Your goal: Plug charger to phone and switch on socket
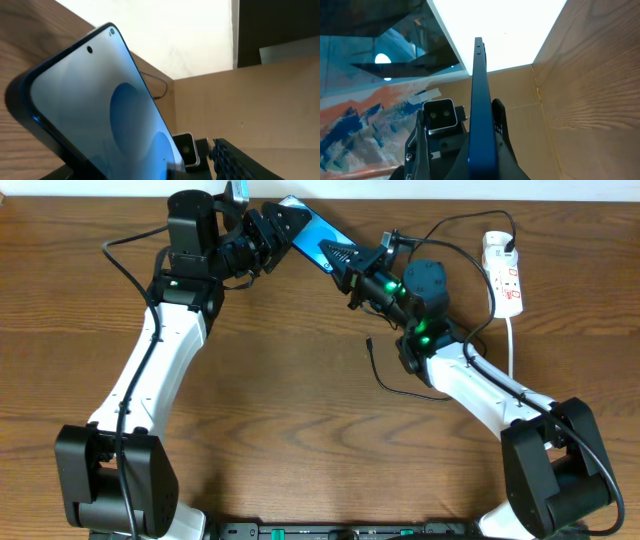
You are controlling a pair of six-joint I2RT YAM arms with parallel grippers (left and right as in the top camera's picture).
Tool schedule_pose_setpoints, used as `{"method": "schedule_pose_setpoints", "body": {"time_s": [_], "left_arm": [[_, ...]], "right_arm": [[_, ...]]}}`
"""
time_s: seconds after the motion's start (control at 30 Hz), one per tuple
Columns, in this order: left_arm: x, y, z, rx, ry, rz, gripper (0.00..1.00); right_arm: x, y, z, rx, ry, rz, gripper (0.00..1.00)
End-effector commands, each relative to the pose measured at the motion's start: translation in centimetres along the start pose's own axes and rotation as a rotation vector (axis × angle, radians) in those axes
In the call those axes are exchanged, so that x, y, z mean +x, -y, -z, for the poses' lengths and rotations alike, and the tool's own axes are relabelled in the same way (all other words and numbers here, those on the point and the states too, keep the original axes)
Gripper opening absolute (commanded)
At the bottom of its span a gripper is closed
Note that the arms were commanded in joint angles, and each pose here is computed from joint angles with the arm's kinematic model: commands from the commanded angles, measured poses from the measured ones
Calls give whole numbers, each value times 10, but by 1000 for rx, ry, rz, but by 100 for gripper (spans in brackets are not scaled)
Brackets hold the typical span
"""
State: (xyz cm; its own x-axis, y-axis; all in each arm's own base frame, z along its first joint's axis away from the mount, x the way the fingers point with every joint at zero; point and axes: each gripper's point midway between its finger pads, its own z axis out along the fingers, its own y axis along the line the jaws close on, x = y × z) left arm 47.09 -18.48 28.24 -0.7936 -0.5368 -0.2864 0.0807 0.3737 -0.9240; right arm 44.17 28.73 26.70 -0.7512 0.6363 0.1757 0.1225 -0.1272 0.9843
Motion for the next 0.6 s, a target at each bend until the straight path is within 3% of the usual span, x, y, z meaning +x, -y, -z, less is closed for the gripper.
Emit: {"method": "schedule_pose_setpoints", "body": {"time_s": [0.0, 0.57], "left_arm": [[0, 1, -7, -7, 26, -25, 63], [-12, 2, -9, -25, 105, -45, 47]], "right_arm": [[26, -8, -3, -10, -82, -14, 1], [48, -15, -2, -31, -185, -49, 1]]}}
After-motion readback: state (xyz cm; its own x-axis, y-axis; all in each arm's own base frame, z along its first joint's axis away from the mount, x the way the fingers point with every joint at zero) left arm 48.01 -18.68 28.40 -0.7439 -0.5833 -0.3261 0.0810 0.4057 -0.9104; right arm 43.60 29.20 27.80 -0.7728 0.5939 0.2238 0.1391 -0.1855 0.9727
